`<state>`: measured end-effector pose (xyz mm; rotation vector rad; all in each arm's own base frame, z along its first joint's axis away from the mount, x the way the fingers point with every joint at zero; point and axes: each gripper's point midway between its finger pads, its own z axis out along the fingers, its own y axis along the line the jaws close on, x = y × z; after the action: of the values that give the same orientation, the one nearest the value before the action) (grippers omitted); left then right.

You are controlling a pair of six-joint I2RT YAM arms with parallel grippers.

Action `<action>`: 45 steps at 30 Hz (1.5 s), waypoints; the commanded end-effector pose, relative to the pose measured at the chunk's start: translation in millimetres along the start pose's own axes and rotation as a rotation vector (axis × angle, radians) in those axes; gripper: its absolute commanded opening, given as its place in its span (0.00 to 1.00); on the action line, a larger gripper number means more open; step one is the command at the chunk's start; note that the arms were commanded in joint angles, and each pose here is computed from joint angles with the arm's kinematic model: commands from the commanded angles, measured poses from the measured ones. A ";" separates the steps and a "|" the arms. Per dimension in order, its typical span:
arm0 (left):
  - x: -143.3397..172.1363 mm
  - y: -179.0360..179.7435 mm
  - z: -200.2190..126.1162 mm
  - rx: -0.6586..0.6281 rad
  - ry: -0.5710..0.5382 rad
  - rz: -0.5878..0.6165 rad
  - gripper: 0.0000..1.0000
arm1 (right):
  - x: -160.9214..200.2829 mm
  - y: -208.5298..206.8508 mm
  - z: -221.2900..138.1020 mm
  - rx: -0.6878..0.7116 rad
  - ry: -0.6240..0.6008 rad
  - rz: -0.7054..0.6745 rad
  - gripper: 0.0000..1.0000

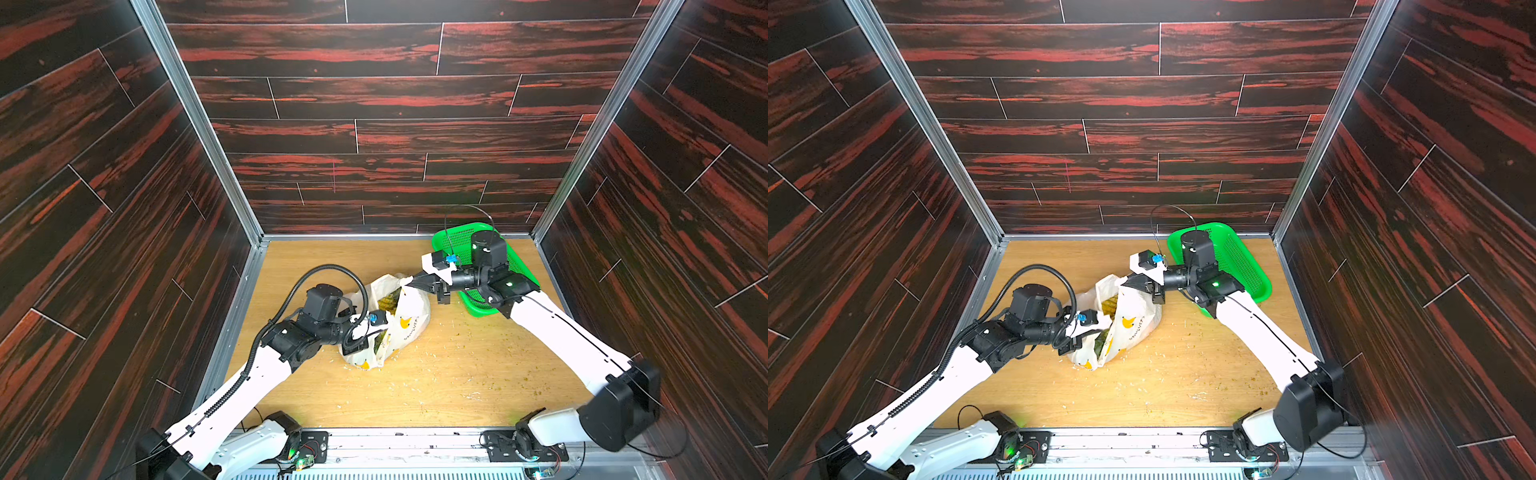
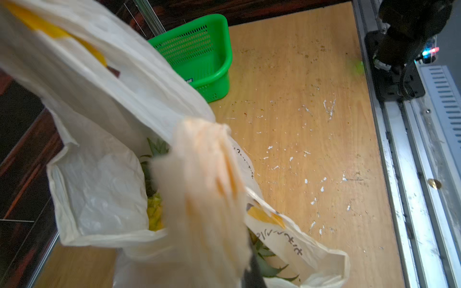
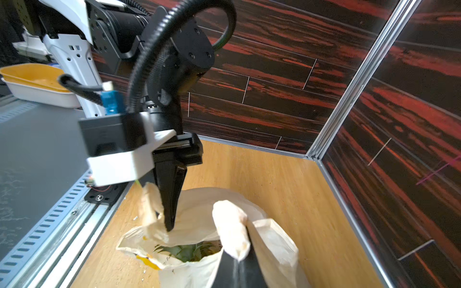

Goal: Place the pineapple into a plastic bag & tie a knot
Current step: Cross the plastic bag at the center of the board.

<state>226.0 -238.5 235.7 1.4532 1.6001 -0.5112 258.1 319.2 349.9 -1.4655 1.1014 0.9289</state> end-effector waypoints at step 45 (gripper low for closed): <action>-45.0 23.2 32.8 0.164 -0.066 -0.545 0.00 | -6.0 62.6 -5.2 0.033 0.035 -0.007 0.64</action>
<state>254.5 -284.8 249.3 1.0586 1.9829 -1.0278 202.8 317.7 328.3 -1.4888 1.1196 0.8649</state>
